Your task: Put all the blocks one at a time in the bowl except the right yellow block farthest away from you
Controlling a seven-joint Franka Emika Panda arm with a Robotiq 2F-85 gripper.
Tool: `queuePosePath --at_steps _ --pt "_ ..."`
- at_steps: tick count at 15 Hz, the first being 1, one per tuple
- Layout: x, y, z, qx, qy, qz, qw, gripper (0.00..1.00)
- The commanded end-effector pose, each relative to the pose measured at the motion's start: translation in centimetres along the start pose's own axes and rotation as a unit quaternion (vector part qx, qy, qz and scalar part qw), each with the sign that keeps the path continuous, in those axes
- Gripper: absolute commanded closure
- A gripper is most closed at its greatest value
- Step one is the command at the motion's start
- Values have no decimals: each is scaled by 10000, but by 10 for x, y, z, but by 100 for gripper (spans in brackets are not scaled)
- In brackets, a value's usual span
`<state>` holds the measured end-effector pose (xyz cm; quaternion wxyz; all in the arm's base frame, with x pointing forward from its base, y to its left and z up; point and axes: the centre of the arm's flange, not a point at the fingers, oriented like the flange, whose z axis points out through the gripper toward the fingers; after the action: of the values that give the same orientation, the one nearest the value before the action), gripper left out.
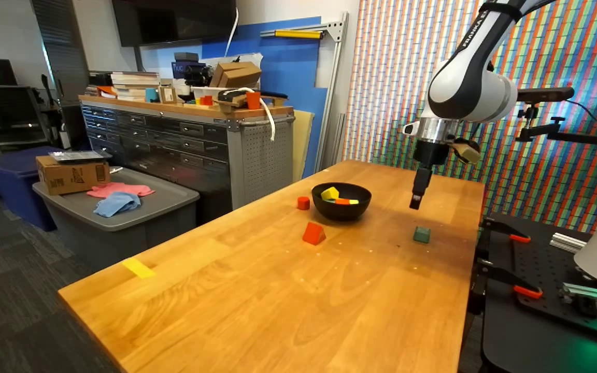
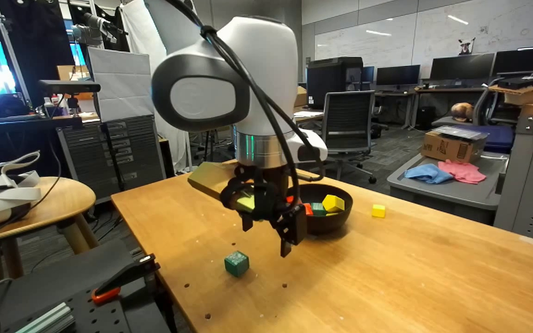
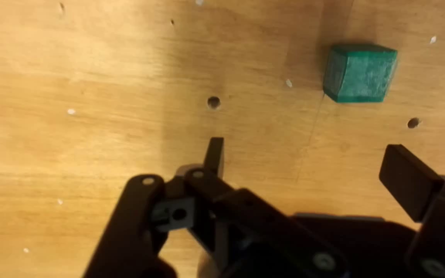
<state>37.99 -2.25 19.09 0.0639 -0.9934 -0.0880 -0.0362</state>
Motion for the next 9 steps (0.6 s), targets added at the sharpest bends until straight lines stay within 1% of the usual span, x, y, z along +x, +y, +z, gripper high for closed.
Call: queuePosePath --at_steps 1,2,5,7,9 --pt "-13 -46 14 -481 604 -276 9966 0" --pt "-10 -59 20 -722 645 -399 9945 0" --pt "-13 -88 44 -1108 634 -636 9898 0" --pt "-27 -97 61 -1326 443 -594 9884 0" --pt "-45 -103 69 -1501 325 -433 9872 0"
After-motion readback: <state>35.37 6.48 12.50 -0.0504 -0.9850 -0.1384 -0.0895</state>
